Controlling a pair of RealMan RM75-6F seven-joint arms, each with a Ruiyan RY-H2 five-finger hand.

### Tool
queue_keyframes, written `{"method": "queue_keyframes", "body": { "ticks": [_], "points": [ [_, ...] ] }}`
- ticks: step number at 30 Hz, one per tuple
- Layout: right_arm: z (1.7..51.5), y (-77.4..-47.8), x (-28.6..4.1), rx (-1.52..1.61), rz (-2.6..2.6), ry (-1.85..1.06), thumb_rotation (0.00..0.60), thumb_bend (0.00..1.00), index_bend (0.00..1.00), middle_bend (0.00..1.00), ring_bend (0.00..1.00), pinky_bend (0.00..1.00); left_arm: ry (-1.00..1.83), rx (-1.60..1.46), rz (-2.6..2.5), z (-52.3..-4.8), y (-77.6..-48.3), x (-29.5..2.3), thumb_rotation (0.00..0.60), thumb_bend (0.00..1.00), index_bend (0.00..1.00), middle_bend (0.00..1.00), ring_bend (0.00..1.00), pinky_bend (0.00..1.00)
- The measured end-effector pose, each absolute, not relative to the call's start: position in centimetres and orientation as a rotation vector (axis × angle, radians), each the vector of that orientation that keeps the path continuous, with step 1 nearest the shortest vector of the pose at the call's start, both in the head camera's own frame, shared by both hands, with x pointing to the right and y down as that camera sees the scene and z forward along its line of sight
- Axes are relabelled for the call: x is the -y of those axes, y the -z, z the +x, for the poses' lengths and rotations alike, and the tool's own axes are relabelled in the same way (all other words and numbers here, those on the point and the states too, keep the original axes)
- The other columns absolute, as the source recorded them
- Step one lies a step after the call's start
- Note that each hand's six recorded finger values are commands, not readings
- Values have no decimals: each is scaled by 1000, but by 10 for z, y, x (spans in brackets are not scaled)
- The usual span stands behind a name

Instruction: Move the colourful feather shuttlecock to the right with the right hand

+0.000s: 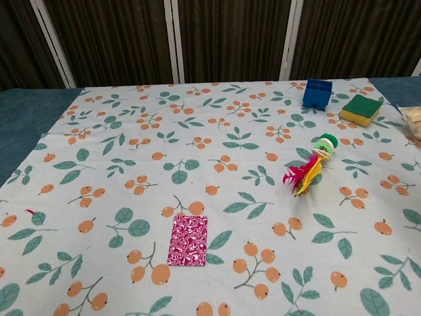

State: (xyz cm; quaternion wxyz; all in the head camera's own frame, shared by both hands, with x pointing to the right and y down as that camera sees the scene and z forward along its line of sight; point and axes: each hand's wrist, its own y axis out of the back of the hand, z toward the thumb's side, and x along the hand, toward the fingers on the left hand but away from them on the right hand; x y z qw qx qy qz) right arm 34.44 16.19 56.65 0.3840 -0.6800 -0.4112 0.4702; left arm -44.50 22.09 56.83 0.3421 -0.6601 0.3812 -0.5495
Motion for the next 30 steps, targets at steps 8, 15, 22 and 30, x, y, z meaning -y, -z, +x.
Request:
{"method": "queue_keyframes", "body": {
  "ticks": [8, 15, 22, 30],
  "points": [
    [274, -607, -147, 935, -1878, -1098, 600, 173, 422, 155, 0, 0, 1436, -999, -1717, -447, -568, -221, 600, 74, 0, 0, 0, 0],
    [238, -645, -159, 877, -1944, -1106, 600, 176, 426, 158, 0, 0, 1436, -1008, -1725, -447, -567, -221, 600, 73, 0, 0, 0, 0],
    [220, -673, -169, 830, -1963, -1143, 600, 199, 473, 185, 0, 0, 1442, -1012, -1730, -448, -567, -222, 600, 75, 0, 0, 0, 0],
    [216, -688, -175, 857, -1969, -1166, 600, 208, 494, 193, 0, 0, 1447, -1013, -1732, -449, -567, -222, 600, 76, 0, 0, 0, 0]
  ]
}}
